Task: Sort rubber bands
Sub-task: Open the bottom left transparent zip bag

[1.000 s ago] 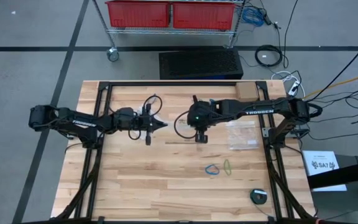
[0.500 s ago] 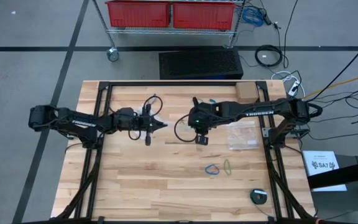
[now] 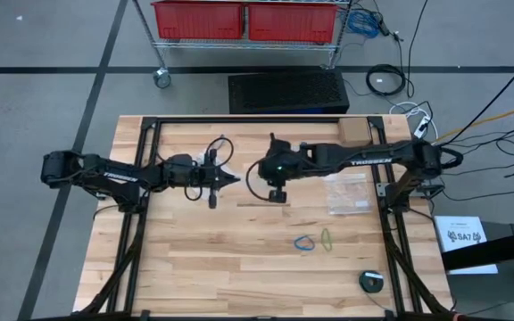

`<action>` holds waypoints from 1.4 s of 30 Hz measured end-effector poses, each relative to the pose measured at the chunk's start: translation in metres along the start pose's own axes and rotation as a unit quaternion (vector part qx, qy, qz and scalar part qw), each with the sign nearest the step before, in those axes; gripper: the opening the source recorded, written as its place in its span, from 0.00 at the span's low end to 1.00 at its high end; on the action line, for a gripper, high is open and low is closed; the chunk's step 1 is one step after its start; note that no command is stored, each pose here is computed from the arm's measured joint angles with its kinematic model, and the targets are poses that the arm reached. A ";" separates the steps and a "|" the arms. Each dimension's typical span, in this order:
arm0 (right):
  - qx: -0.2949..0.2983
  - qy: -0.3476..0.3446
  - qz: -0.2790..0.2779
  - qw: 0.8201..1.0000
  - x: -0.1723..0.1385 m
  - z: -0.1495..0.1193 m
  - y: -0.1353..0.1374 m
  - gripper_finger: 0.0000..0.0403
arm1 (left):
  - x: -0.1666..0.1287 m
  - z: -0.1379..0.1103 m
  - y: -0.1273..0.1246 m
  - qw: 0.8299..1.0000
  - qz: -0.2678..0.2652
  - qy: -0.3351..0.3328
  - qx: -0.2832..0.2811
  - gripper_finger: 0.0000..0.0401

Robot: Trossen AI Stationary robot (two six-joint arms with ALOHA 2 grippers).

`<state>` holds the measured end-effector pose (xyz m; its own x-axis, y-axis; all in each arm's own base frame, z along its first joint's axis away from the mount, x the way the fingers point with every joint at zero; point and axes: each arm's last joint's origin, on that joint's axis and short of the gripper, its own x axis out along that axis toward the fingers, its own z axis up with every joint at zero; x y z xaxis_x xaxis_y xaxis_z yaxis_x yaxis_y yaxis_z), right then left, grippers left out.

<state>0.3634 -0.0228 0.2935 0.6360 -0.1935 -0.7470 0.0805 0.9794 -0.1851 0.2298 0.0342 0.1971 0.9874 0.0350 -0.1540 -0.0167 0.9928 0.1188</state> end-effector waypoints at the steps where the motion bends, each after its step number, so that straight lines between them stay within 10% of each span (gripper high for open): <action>1: 0.000 -0.006 0.000 1.000 0.003 0.001 0.001 0.11 | 0.000 0.000 0.000 1.000 0.000 0.000 0.001 0.00; 42: 0.008 -0.027 0.011 1.000 0.038 0.006 0.019 0.00 | 0.000 -0.001 0.000 1.000 0.000 0.002 0.014 0.00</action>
<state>0.3937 -0.0108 0.2656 0.6788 -0.1683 -0.7148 0.0778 0.9844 -0.1579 0.2298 0.0342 0.1966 0.9868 0.0349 -0.1581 -0.0115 0.9891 0.1468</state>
